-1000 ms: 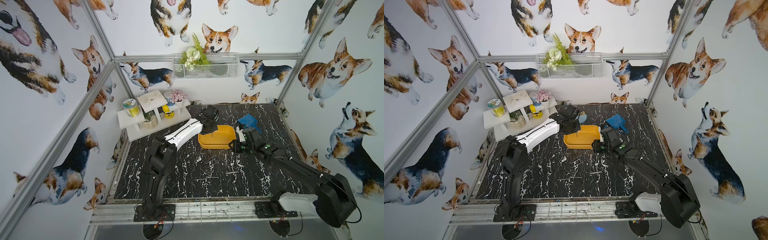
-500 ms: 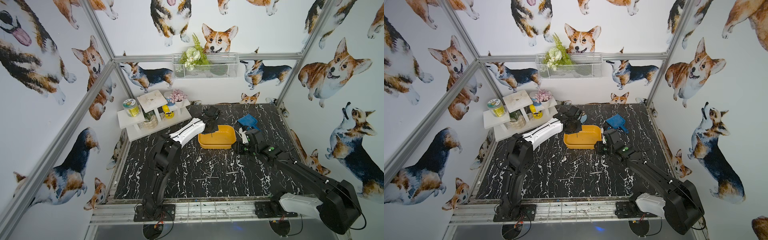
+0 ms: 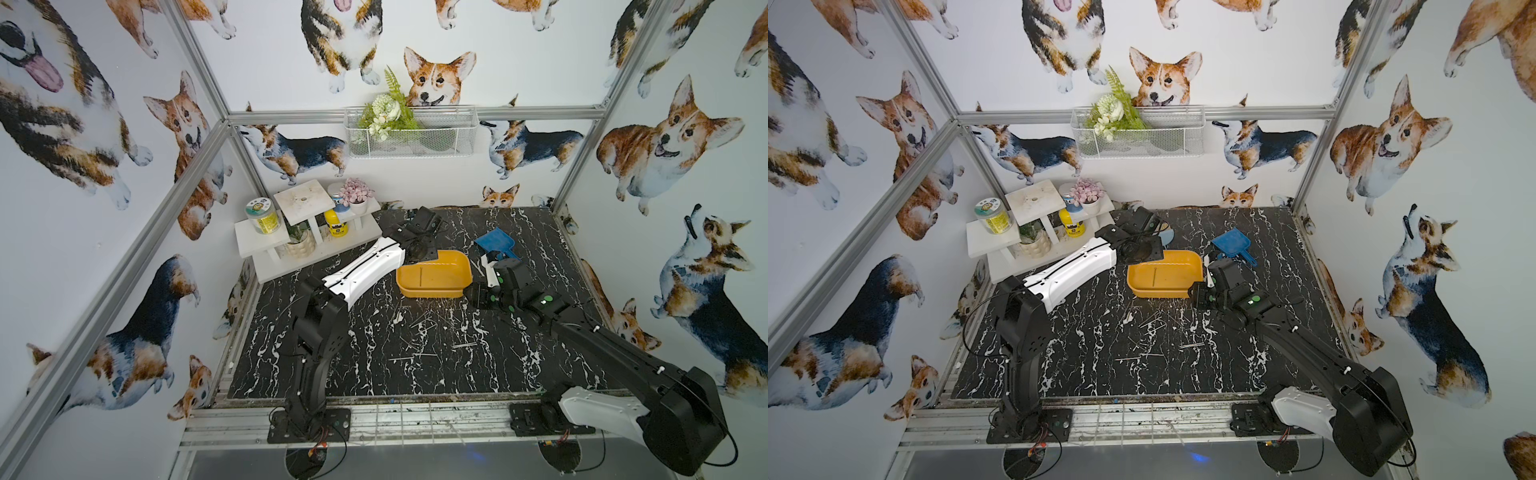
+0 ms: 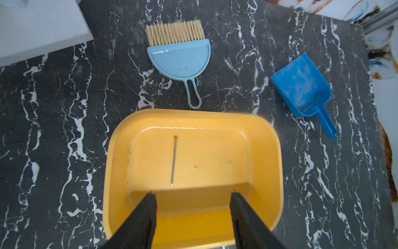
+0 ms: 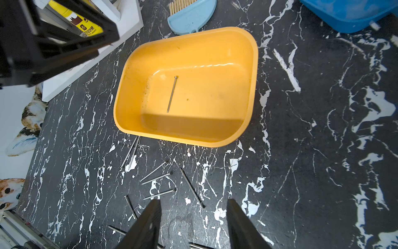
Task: Put the nails on the desktop into the storage box
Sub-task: Place the nail in the storage box, then pick up the nail from the center of the board.
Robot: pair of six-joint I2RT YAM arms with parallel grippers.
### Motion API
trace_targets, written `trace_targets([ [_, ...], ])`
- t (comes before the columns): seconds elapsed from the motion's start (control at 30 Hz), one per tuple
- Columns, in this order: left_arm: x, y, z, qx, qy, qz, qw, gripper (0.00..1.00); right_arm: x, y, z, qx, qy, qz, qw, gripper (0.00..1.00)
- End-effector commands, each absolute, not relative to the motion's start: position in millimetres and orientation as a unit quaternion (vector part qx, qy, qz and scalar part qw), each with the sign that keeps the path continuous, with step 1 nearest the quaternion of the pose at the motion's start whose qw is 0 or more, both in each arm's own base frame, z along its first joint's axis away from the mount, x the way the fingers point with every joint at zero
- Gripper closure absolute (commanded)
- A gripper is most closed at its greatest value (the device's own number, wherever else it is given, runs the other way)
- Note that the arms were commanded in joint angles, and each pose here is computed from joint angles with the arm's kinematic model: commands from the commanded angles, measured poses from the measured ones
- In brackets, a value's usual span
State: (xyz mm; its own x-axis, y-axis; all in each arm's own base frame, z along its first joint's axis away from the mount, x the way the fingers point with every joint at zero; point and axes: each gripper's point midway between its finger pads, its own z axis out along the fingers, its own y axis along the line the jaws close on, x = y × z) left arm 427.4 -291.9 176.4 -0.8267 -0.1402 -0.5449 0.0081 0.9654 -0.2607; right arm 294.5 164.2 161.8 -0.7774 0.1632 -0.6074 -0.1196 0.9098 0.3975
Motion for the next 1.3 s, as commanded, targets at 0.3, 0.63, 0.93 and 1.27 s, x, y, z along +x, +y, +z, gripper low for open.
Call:
trace_targets([
  [0.3, 362.3, -233.0, 205.3, -0.004, 0.941, -0.109, 0.319, 0.38, 285.6, 158.2, 172.3, 0.01, 0.915, 0.212, 0.344, 0.3],
  [0.63, 310.3, -202.6, 170.0, 0.026, 0.941, -0.126, 0.314, 0.36, 276.4, 158.8, 168.4, 0.007, 0.913, 0.226, 0.339, 0.31],
  [0.93, 300.0, -199.9, 120.5, 0.072, 0.94, -0.12, 0.31, 0.35, 268.3, 158.1, 167.4, 0.008, 0.912, 0.237, 0.336, 0.33],
  [1.27, 298.2, -201.1, 80.0, 0.078, 0.95, -0.113, 0.281, 0.49, 263.7, 158.2, 168.8, 0.015, 0.909, 0.247, 0.334, 0.35],
])
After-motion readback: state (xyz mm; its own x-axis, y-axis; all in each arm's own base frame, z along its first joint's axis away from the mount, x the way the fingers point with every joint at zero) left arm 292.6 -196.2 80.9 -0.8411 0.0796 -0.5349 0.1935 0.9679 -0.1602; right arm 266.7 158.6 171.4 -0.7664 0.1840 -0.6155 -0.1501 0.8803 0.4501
